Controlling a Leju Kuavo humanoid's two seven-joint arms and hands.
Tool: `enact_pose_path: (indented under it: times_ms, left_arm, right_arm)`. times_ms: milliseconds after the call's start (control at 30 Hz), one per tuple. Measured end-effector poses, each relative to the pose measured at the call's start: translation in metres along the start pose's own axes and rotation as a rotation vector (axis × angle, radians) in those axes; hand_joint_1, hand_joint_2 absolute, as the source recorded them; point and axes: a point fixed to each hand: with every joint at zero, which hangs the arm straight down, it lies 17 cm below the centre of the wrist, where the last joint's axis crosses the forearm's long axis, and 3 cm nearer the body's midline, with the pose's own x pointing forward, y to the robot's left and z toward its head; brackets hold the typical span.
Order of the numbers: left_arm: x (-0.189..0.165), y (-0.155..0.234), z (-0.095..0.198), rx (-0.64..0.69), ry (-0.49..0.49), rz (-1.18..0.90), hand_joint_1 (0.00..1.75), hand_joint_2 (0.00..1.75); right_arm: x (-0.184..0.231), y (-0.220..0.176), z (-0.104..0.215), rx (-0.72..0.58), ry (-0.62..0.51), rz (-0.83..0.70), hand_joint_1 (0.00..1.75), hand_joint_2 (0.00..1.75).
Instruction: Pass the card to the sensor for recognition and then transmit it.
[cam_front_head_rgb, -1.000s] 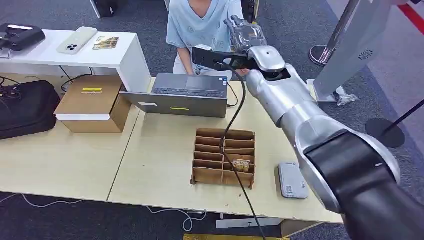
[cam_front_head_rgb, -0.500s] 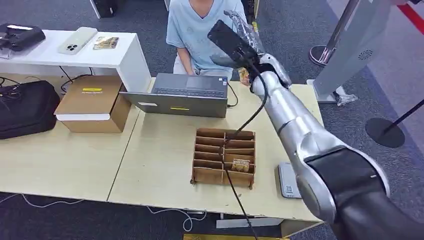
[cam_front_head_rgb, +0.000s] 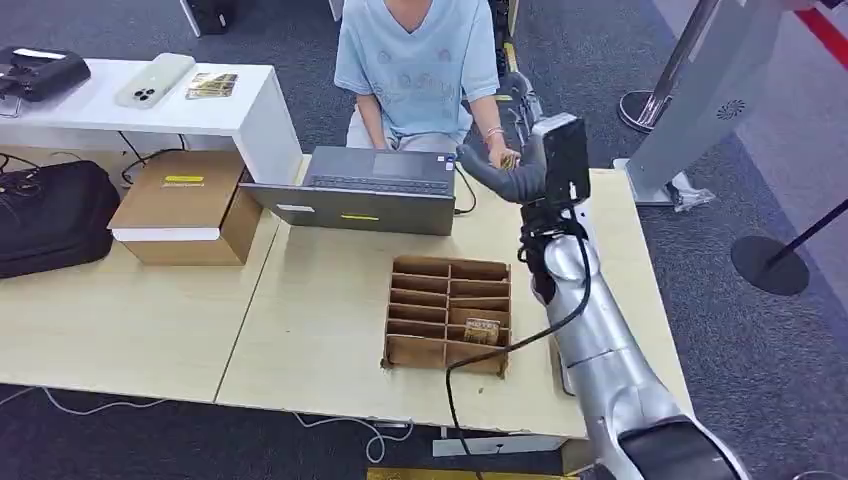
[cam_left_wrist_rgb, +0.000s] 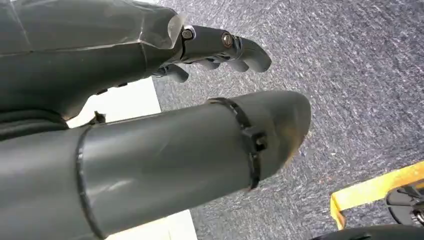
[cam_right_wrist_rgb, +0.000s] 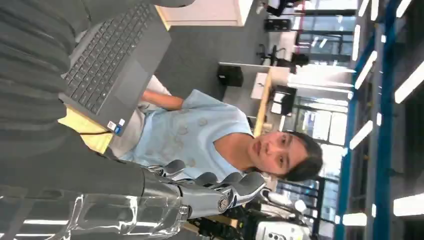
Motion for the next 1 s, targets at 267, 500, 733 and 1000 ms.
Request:
enact_pose_path:
  times_ms: [267,500,733,1000]
  left_arm:
    - [-0.001,-0.001,0.0,0.001,0.007,0.037,0.0,0.0]
    - [-0.003,-0.001,0.0,0.007,0.013,0.06,0.0,0.0]
    - [-0.004,-0.001,0.0,0.01,0.018,0.08,0.0,0.0]
    - [-0.004,-0.005,0.0,0.012,0.021,0.098,0.0,0.0]
  right_arm:
    - [0.027,-0.013,0.063,-0.016,-0.093,-0.004,0.0,1.75]
    - [0.02,-0.015,0.111,-0.025,-0.063,0.11,0.0,1.75]
    - [0.0,-0.009,0.169,0.0,0.012,0.155,0.0,1.75]
    - [-0.015,-0.006,0.216,0.015,0.075,0.264,0.0,1.75]
